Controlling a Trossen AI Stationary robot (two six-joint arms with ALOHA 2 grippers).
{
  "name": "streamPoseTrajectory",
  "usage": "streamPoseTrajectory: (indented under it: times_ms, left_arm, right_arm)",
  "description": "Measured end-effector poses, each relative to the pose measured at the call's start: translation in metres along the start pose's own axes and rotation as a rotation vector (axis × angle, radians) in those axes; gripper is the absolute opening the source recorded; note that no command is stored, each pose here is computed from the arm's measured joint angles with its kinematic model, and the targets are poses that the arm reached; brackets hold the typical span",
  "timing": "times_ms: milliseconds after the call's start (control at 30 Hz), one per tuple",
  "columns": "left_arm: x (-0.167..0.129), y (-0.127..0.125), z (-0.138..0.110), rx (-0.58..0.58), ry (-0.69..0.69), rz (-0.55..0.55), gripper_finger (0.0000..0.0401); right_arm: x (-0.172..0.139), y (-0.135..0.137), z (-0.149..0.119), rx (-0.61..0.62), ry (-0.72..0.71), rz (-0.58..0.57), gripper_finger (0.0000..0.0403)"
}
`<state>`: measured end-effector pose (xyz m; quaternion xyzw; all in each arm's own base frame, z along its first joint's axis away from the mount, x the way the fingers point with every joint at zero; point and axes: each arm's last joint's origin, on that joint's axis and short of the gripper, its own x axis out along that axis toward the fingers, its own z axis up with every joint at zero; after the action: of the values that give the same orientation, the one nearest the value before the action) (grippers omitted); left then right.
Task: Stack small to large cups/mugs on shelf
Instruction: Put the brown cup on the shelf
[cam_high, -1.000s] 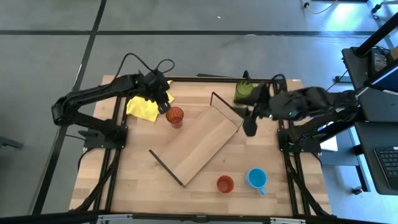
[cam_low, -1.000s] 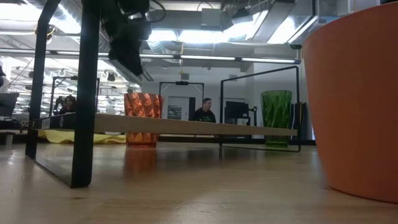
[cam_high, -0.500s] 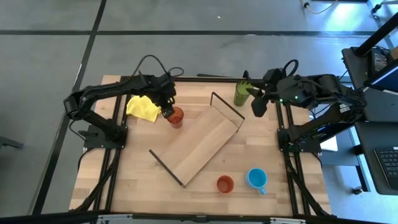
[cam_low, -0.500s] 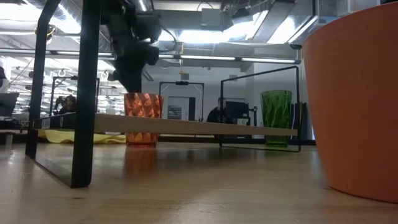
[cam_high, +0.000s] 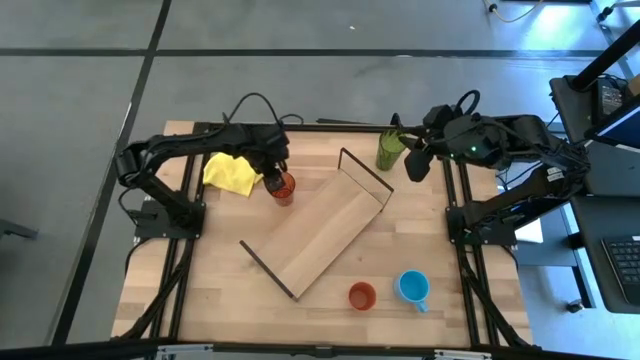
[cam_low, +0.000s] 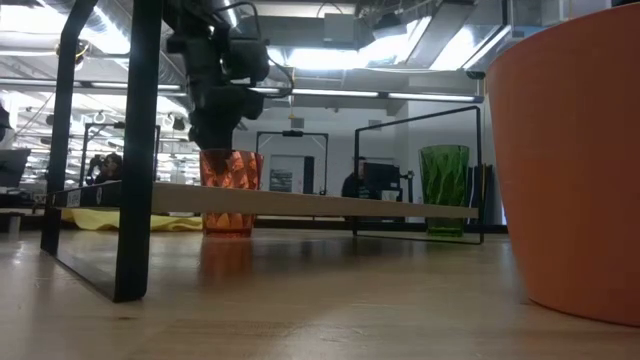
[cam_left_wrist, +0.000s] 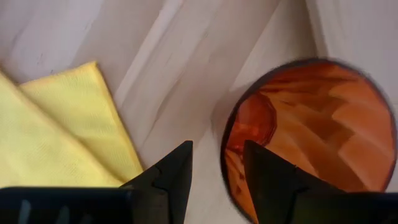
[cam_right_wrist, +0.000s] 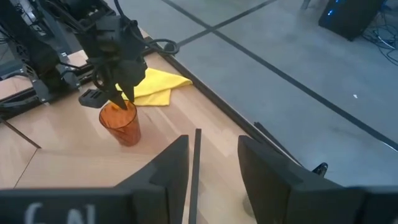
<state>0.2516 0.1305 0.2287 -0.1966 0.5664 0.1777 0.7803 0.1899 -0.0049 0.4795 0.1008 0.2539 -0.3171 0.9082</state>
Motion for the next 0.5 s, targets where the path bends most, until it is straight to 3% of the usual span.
streamPoseTrajectory:
  times_ms: [500]
  left_arm:
    - [0.0031,-0.0003,0.0041,0.028,-0.026,-0.011,0.0137]
  right_arm:
    - [0.0047,-0.0057,0.0019,0.079,0.035,0.026,0.0140]
